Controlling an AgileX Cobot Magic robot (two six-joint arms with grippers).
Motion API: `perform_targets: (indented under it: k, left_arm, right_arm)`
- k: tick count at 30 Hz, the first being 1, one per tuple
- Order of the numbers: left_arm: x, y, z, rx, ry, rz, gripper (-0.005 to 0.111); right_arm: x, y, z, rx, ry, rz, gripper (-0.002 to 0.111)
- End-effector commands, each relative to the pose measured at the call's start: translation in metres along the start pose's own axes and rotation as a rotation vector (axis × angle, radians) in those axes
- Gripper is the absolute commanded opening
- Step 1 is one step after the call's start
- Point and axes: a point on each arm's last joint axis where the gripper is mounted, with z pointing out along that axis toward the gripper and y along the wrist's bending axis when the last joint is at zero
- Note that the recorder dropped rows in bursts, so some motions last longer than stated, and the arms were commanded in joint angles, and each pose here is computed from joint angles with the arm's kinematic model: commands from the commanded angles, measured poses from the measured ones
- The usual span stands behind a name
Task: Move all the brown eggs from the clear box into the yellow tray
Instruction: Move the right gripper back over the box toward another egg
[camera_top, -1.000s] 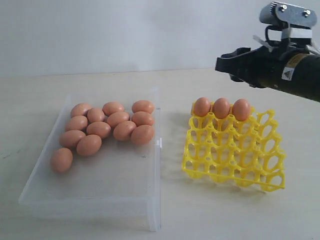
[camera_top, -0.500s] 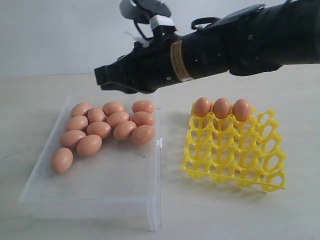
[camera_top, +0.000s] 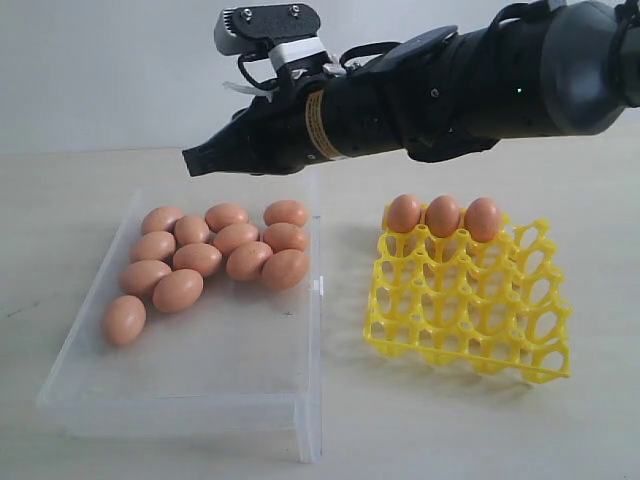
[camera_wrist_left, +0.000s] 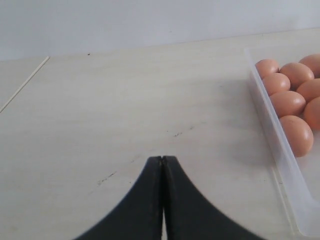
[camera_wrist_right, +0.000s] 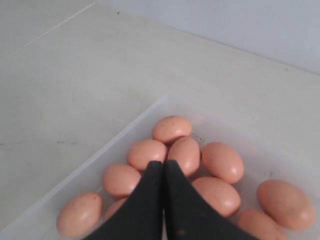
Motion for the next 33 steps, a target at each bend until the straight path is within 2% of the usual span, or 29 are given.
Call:
perform_targets:
  k: [1,8,14,25,30,33]
  left_arm:
    - [-0.002,0.0,-0.001,0.007,-0.011,-0.005,0.0]
    - [-0.002,0.0,-0.001,0.007,-0.011,-0.005,0.0]
    - [-0.002,0.0,-0.001,0.007,-0.011,-0.005,0.0]
    - [-0.002,0.0,-0.001,0.007,-0.011,-0.005,0.0]
    - [-0.002,0.0,-0.001,0.007,-0.011,-0.005,0.0]
    - [-0.002,0.0,-0.001,0.007,-0.011,-0.005,0.0]
  right_arm:
    - [0.005,-0.002,0.002,0.019,0.012,-0.074,0.0]
    - [0.039,-0.004,-0.003,0.019,0.11,-0.112,0.0]
    - [0.021,0.01,-0.02,-0.071,0.062,-0.078,0.0]
    - [0.011,0.014,-0.03,-0.093,0.035,-0.079,0.0]
    - [0.007,0.016,-0.03,-0.108,-0.017,-0.122,0.0]
    - [0.006,0.015,-0.03,-0.095,-0.028,-0.198,0.0]
